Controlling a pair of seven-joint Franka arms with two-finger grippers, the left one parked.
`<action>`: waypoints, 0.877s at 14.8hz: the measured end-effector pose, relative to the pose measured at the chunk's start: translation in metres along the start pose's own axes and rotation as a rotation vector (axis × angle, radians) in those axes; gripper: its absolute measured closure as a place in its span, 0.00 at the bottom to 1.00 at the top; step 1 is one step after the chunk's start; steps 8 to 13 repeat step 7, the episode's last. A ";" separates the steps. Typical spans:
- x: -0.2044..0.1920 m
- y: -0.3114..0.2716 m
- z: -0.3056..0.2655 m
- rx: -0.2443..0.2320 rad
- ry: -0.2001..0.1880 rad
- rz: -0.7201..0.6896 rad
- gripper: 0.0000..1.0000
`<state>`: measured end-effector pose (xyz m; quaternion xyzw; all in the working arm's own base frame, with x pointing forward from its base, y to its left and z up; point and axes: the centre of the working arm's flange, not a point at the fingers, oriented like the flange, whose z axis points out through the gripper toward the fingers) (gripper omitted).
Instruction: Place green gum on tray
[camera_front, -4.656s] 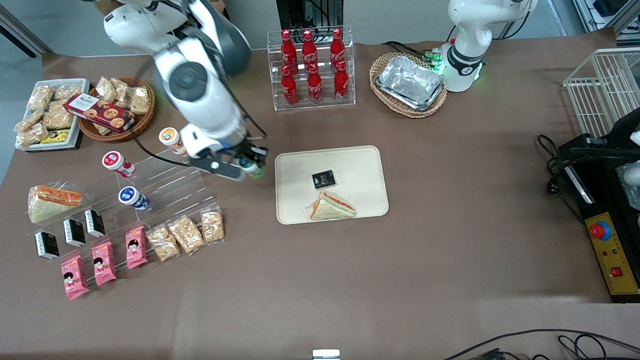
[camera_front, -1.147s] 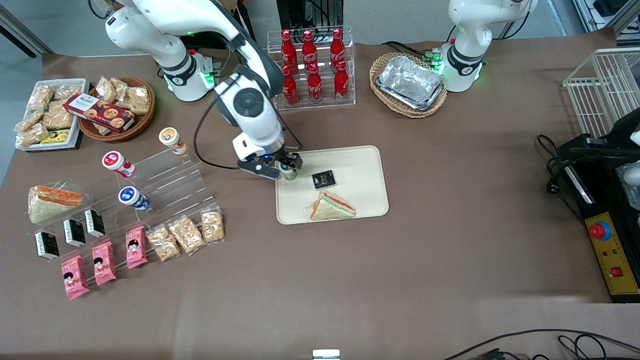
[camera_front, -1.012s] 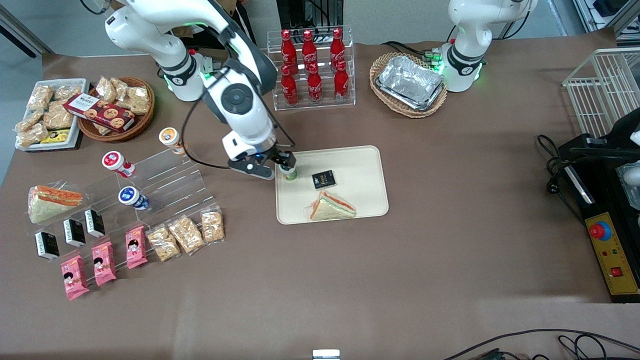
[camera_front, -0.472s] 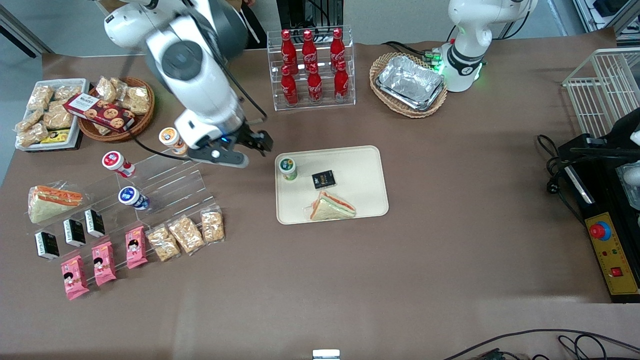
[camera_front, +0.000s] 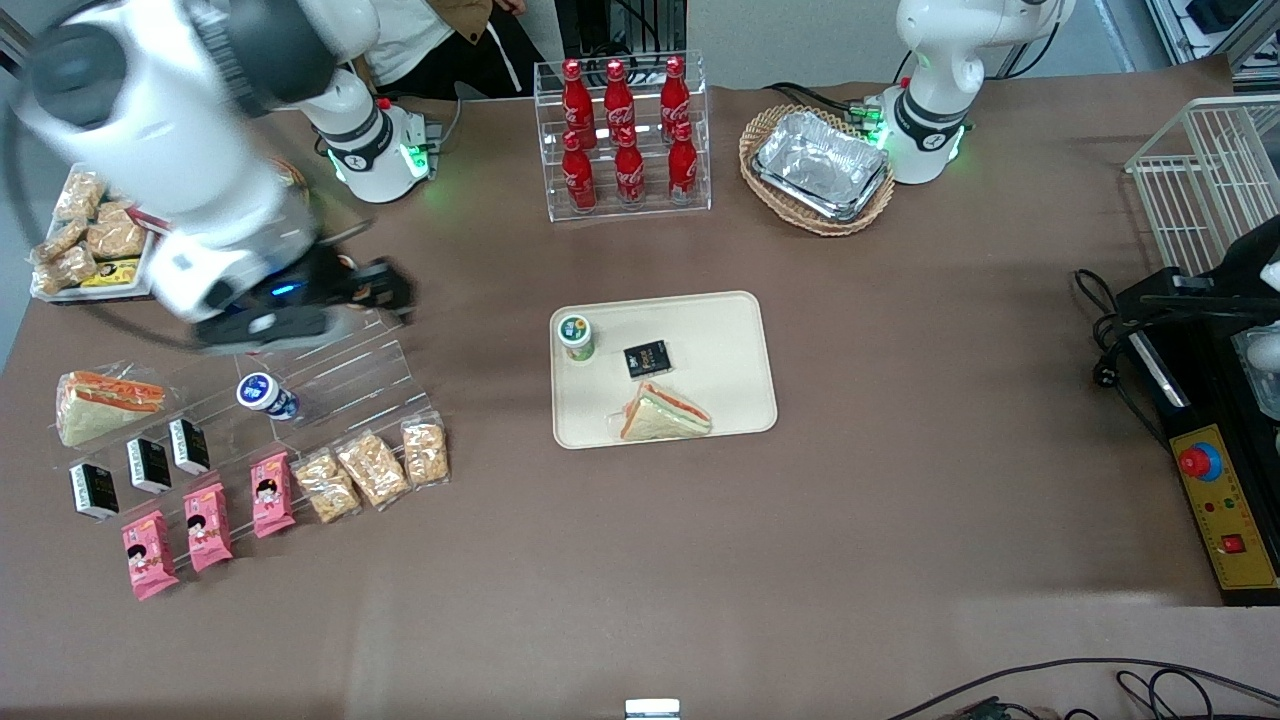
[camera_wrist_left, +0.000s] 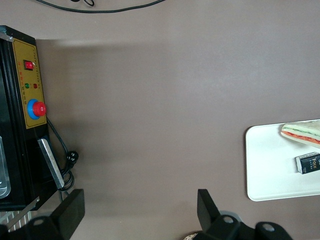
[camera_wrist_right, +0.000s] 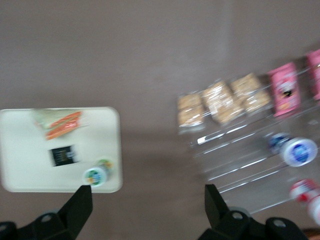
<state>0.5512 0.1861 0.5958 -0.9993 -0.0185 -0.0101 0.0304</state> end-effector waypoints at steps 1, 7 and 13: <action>0.009 0.035 -0.002 -0.003 0.004 -0.012 0.00; 0.020 0.157 -0.006 -0.009 -0.024 -0.028 0.00; 0.020 0.157 -0.006 -0.009 -0.024 -0.028 0.00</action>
